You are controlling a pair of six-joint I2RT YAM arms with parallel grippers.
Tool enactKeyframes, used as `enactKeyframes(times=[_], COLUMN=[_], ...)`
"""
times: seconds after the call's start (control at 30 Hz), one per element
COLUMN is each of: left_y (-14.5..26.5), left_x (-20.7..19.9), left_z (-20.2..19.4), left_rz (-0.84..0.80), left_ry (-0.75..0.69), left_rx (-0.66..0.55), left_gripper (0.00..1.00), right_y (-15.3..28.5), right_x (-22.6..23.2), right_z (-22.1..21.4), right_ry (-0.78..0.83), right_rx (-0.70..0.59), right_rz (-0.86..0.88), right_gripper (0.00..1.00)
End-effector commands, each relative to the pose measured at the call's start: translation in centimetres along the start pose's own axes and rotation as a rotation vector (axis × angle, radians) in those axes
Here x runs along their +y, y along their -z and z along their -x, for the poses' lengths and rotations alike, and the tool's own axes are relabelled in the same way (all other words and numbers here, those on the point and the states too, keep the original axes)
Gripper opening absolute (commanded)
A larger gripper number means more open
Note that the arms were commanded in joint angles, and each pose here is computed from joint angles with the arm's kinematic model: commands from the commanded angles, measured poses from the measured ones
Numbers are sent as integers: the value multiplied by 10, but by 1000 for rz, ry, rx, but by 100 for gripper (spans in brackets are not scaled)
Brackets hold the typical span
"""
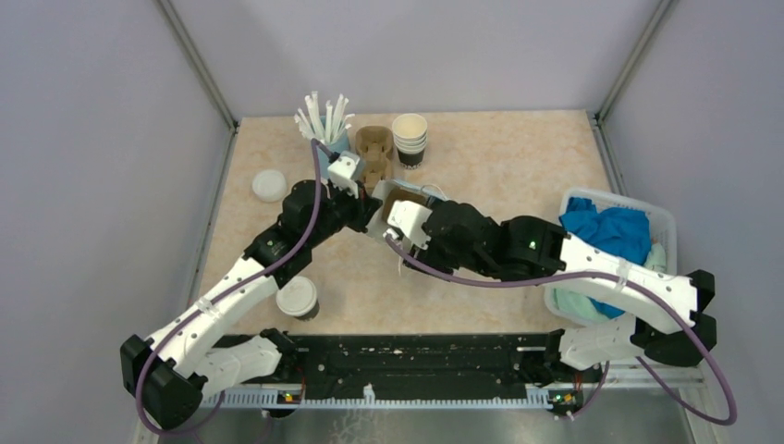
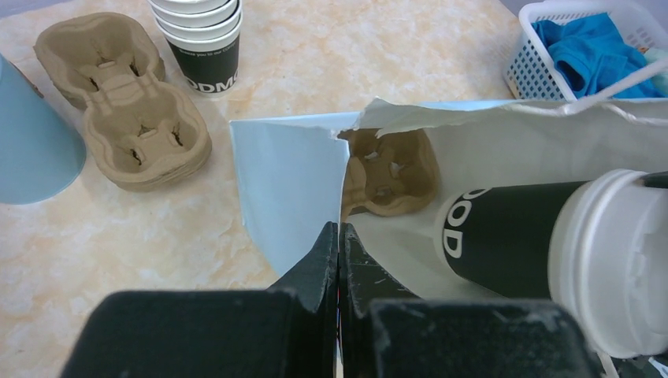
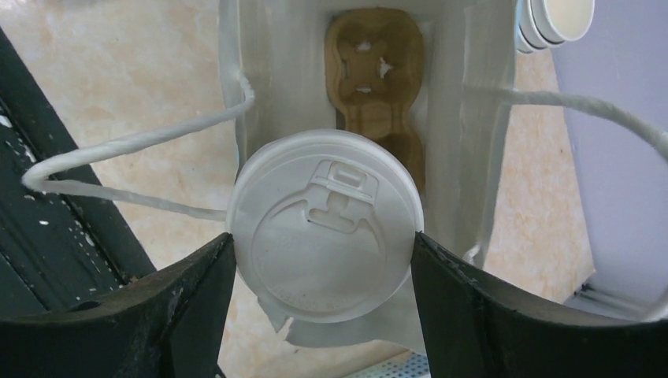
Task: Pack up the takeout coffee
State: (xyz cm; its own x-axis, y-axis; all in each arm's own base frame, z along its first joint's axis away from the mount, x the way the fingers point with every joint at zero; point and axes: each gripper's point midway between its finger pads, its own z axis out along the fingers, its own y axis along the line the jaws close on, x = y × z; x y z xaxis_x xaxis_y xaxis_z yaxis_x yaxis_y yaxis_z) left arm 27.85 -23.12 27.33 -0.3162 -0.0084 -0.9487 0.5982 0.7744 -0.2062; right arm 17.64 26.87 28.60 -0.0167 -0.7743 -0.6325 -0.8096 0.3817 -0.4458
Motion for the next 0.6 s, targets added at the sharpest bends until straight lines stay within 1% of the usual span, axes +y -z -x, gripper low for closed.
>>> enactKeyframes(times=[0.0, 0.17, 0.37, 0.57], left_y=[2, 2, 5, 6], left_x=[-12, -17, -15, -15], left_z=[23, 20, 20, 14], left_rz=[-48, -85, -91, -105], left_ry=[9, -5, -47, -73], left_rx=[-60, -65, -130, -156], left_gripper=[0, 0, 0, 0], right_y=[-10, -24, -46, -64], right_x=[-5, -7, -20, -14], right_z=[0, -2, 2, -8], right_ry=[34, 85, 103, 173], right_rx=[-7, 1, 6, 49], right_rz=[-56, -58, -47, -19], right_gripper=[46, 45, 44, 42])
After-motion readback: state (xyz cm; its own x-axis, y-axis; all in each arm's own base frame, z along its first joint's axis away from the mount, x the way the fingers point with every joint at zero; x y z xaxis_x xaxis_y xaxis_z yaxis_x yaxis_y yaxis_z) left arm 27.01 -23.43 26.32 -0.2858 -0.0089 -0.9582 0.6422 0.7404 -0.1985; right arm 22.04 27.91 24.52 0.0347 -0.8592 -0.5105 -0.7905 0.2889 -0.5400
